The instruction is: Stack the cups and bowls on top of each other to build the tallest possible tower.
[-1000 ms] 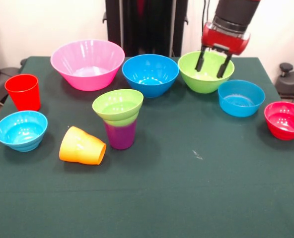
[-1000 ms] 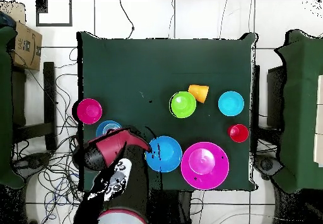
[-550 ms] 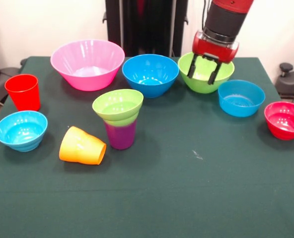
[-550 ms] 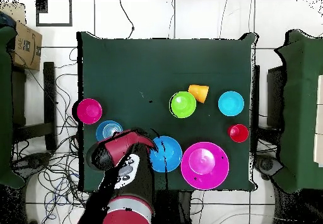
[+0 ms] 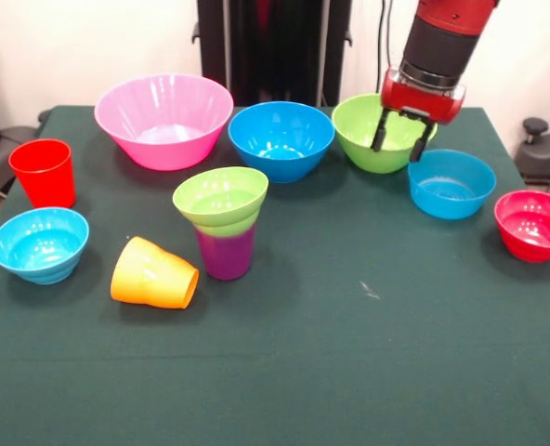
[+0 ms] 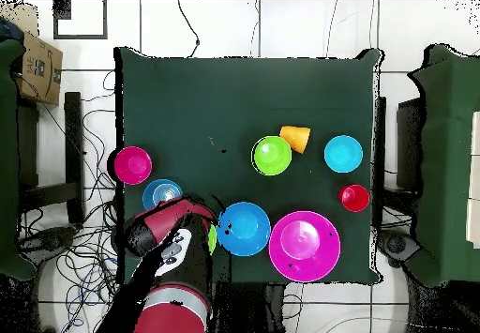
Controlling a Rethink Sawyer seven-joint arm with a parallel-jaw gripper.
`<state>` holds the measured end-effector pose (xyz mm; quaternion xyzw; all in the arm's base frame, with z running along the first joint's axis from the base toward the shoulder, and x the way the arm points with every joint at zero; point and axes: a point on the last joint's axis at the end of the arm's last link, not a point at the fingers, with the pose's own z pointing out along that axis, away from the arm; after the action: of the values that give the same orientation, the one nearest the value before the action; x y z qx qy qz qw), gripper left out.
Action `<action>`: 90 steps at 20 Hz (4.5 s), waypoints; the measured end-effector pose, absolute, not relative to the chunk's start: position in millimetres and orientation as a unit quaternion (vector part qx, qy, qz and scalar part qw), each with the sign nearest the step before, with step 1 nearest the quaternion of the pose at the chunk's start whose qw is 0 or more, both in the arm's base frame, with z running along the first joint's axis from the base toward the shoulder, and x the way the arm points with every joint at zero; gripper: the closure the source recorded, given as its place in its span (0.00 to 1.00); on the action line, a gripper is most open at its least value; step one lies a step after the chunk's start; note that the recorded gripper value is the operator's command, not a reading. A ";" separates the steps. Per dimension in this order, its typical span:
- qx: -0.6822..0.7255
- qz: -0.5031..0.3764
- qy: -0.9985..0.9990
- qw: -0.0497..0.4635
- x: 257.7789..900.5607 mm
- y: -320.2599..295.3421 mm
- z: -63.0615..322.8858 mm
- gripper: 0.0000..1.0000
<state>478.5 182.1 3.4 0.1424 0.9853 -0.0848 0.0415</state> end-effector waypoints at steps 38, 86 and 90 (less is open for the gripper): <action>0.143 -0.037 0.987 0.071 477.8 204.3 -53.2 0.00; 0.357 -0.043 0.931 0.066 598.5 26.6 143.6 1.00; 0.380 -0.031 0.922 0.061 610.1 -6.2 179.5 1.00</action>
<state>610.1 -6.2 179.5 0.3803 0.9224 -0.0309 0.0607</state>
